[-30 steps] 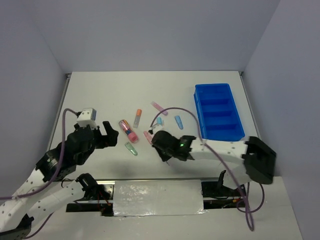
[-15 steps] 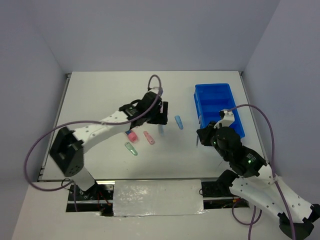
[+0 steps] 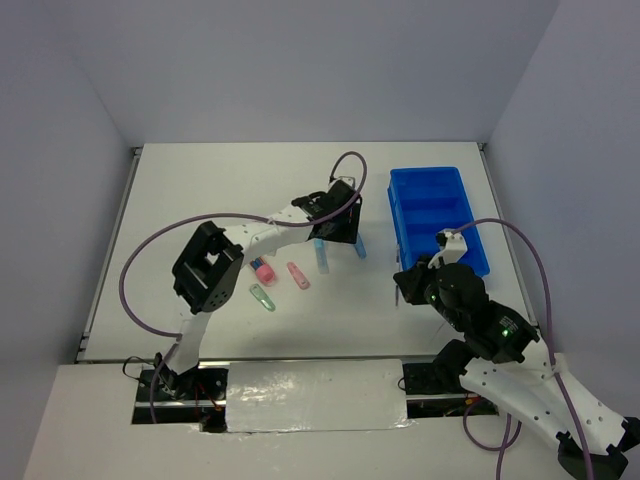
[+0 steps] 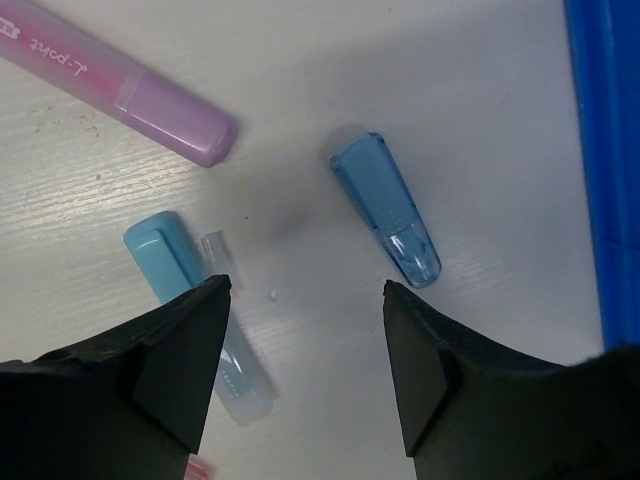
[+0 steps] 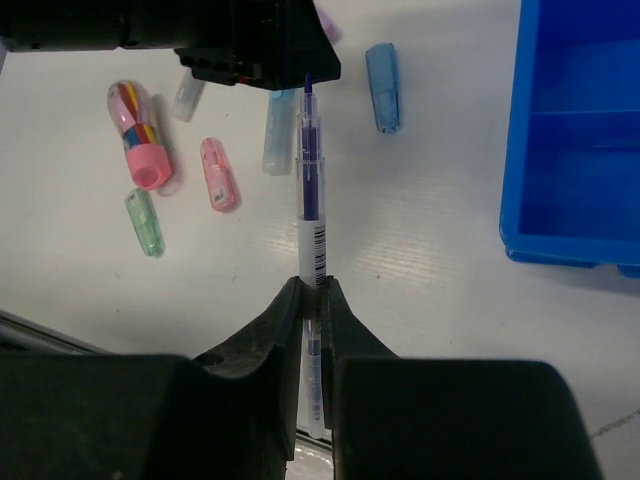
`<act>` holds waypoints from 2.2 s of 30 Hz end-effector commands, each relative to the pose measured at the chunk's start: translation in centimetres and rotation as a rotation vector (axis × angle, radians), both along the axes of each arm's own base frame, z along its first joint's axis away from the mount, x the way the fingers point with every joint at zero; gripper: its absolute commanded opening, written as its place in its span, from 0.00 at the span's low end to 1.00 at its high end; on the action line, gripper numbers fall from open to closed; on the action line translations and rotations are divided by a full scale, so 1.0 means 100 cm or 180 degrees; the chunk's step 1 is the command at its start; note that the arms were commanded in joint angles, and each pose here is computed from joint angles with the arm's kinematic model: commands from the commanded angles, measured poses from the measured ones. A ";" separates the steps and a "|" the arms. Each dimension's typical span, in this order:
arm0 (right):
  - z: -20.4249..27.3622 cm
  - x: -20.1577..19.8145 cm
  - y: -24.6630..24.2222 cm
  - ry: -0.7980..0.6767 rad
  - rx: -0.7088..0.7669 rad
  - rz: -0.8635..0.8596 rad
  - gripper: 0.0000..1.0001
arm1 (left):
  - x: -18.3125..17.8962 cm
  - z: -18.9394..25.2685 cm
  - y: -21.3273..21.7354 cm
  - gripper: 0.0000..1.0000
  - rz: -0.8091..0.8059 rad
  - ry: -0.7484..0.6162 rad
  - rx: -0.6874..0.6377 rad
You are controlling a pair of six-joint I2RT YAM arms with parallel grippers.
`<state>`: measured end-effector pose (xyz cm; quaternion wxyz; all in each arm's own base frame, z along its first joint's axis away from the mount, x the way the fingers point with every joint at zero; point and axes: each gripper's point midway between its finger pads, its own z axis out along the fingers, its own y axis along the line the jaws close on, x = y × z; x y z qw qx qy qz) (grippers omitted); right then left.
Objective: Sort the stationery into containers
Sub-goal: Close the pen cap on the pen.
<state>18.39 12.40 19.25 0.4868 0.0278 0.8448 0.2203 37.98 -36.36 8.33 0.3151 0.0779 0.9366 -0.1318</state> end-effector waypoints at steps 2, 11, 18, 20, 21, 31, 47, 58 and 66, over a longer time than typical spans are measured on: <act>0.001 -0.002 0.006 -0.0018 0.0010 0.0149 0.00 | 0.010 -0.005 0.001 0.75 0.0094 -0.0040 0.0066; -0.003 -0.004 0.013 0.0013 -0.0036 0.0304 0.00 | 0.014 -0.031 0.017 0.75 0.0213 0.0081 0.0036; -0.002 -0.004 0.015 0.0014 -0.0043 0.0344 0.00 | 0.015 -0.047 0.020 0.74 0.0204 0.0176 0.0060; -0.003 -0.004 0.016 0.0017 -0.0050 0.0357 0.00 | 0.013 -0.051 0.019 0.74 0.0172 0.0194 0.0022; -0.003 -0.004 0.015 0.0017 -0.0050 0.0353 0.00 | 0.012 -0.052 0.019 0.74 0.0174 0.0202 0.0011; -0.006 -0.004 0.018 0.0035 -0.0064 0.0395 0.00 | 0.005 -0.058 0.021 0.73 0.0253 0.0304 0.0023; -0.003 -0.005 0.017 -0.0010 -0.0023 0.0382 0.00 | -0.023 -0.089 0.040 0.59 0.0451 0.0393 0.0653; -0.004 -0.007 0.020 -0.0018 0.0034 0.0443 0.00 | -0.029 -0.111 0.028 0.15 0.0286 0.0574 0.0518; -0.004 -0.009 0.027 -0.0074 0.0135 0.0552 0.00 | -0.024 -0.092 0.015 0.01 0.0214 0.0476 0.0299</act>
